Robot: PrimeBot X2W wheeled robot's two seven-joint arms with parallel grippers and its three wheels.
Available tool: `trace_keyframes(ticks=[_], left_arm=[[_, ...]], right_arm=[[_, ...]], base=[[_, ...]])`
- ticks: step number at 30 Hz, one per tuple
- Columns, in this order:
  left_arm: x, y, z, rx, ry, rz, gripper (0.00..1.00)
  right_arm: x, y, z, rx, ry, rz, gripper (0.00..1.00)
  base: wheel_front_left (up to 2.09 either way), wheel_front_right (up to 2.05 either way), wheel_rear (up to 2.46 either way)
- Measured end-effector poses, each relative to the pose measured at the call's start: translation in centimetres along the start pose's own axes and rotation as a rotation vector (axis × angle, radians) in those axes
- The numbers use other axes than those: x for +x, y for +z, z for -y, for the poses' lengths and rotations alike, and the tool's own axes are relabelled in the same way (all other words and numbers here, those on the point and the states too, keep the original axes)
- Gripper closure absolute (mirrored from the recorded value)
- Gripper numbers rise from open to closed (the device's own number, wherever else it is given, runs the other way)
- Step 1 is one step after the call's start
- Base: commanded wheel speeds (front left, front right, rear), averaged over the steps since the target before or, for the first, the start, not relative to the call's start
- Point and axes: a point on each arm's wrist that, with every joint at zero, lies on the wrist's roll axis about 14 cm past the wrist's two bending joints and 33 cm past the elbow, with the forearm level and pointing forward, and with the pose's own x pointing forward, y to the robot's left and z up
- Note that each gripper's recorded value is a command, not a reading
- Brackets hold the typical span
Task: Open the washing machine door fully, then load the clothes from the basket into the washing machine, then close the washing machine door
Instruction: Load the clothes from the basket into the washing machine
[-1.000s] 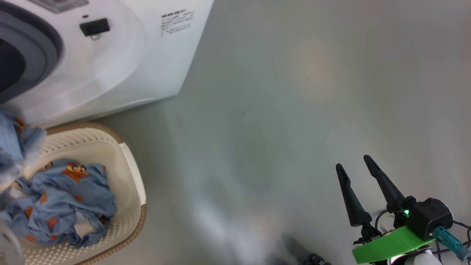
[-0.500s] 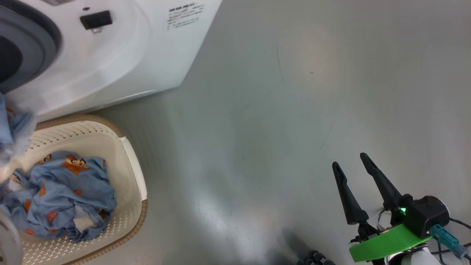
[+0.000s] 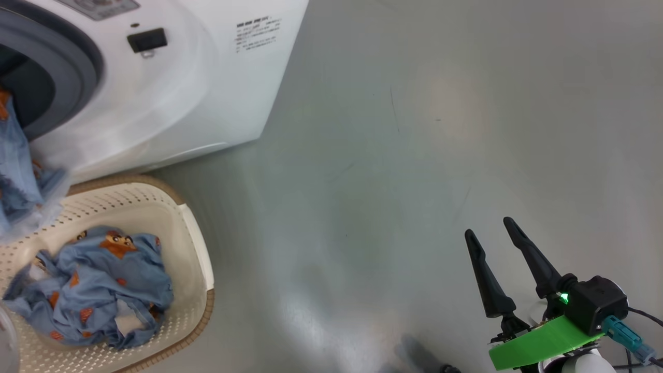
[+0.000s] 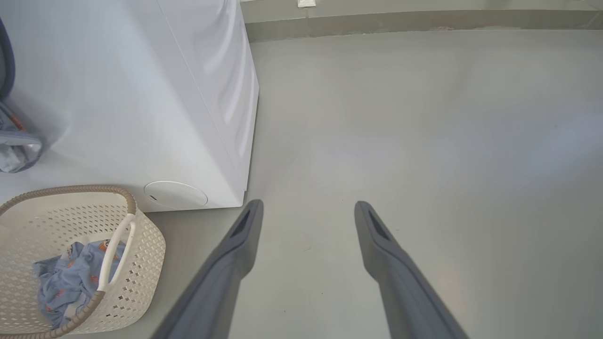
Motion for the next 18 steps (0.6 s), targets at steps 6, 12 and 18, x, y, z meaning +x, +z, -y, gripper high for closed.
trace_keyframes(ticks=[6, 12, 18], left_arm=[[-1.1, -0.4, -0.3, 0.046, 0.025, -0.056, 0.00], [-1.9, 1.2, -0.4, 0.066, 0.032, -0.049, 0.00], [-3.0, 2.1, -0.2, 0.015, 0.054, -0.046, 0.00]], right_arm=[[-0.2, 0.7, -0.3, 0.006, 0.008, 0.022, 0.00], [-0.3, 1.3, -0.7, 0.014, 0.023, 0.045, 0.00], [-0.3, 1.9, -1.3, 0.024, 0.041, 0.066, 0.00]], base=[[0.00, 0.00, 0.00], [0.00, 0.00, 0.00], [0.00, 0.00, 0.00]])
